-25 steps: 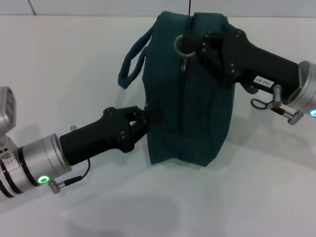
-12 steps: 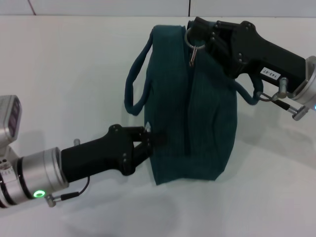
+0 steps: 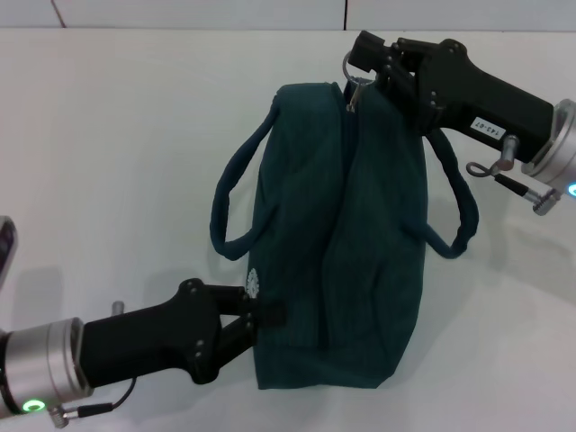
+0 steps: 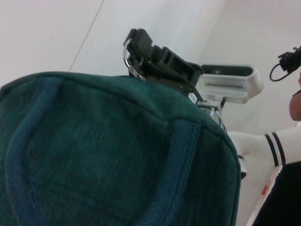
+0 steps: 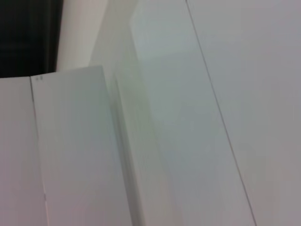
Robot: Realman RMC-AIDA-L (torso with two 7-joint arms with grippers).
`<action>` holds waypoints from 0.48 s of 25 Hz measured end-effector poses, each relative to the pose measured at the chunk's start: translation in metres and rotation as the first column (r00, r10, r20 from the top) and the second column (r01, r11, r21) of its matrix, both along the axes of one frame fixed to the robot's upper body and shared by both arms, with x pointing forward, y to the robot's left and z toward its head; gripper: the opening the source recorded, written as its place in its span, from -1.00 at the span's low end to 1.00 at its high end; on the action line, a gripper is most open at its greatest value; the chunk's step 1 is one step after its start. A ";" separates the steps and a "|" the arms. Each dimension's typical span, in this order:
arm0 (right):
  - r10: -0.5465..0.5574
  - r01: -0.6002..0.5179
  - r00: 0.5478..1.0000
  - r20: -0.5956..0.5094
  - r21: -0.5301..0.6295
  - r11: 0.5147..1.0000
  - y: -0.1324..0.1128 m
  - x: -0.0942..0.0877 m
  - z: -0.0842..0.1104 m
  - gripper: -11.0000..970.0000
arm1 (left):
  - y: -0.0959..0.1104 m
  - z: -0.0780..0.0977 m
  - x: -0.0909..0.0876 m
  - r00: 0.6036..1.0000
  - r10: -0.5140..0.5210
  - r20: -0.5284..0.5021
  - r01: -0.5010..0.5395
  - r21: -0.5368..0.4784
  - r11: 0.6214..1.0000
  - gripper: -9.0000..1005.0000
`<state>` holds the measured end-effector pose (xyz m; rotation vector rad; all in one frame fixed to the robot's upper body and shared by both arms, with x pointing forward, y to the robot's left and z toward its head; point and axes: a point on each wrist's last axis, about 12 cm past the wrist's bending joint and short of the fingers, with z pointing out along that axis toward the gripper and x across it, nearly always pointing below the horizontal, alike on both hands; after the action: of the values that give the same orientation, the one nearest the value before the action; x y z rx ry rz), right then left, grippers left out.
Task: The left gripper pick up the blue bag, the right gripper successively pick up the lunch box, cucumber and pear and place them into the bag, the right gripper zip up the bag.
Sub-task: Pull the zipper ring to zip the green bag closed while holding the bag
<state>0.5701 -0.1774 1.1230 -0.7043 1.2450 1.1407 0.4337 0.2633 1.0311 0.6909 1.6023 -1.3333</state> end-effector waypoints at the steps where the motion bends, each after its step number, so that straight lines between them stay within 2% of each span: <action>1: -0.003 0.003 1.000 -0.002 -0.003 1.000 0.000 0.001 0.000 -0.84 | 0.002 0.000 -0.001 1.000 0.002 -0.001 -0.002 0.003 1.000 -0.84; 12: -0.015 0.014 1.000 -0.022 -0.014 1.000 0.004 0.004 -0.001 -0.84 | 0.007 -0.003 -0.006 0.998 -0.063 -0.030 0.065 0.050 0.997 -0.84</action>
<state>0.5740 -0.1738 1.1216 -0.6938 1.2764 1.1317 0.4272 0.2701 1.0286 0.7632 1.6542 -1.3578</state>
